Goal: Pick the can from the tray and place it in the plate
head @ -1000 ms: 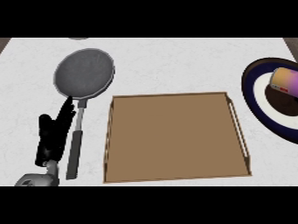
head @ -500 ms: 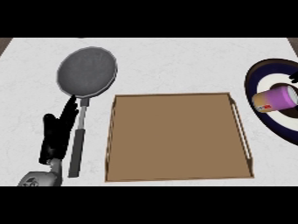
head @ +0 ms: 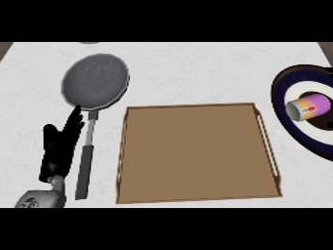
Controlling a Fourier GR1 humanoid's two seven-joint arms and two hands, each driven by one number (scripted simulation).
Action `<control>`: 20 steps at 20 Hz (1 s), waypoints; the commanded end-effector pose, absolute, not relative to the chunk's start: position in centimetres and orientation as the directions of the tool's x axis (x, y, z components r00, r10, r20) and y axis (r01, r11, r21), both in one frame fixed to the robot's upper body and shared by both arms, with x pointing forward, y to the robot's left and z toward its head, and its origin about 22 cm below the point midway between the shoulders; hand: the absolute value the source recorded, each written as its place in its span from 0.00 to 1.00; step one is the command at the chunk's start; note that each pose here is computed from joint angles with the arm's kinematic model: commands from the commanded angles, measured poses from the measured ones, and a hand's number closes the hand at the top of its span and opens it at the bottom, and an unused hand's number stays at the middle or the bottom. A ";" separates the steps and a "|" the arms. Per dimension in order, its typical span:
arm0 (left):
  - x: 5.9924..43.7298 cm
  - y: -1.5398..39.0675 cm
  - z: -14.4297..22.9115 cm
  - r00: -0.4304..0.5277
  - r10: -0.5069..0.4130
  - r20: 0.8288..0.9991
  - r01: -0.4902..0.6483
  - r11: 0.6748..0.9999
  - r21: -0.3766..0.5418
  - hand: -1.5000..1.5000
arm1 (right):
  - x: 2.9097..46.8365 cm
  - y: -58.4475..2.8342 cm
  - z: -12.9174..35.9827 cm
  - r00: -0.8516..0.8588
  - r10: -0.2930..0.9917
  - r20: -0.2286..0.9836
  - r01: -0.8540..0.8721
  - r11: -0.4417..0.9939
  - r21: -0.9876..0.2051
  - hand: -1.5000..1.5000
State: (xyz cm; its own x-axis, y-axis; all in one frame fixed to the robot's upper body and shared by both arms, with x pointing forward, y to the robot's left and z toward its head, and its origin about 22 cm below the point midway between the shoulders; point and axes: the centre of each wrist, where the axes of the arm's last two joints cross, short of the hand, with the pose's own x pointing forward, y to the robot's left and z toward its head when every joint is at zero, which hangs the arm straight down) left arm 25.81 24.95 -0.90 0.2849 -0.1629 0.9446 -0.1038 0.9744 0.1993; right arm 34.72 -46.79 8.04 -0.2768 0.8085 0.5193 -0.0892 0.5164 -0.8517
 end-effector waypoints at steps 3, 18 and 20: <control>25.8 24.2 -0.7 0.281 -0.175 0.944 -0.097 0.973 0.210 0.50 | 33.5 -49.0 7.6 -0.388 0.480 0.787 -0.052 0.841 -0.539 0.00; 24.9 25.2 -1.1 0.274 -0.140 0.951 -0.106 0.979 0.174 0.50 | 30.7 -52.4 7.7 -0.391 0.336 0.857 -0.141 0.898 -0.416 0.00; 24.9 26.1 -1.1 0.272 -0.157 0.949 -0.105 0.976 0.191 0.50 | 30.3 -52.5 7.3 -0.390 0.328 0.861 -0.153 0.898 -0.412 0.00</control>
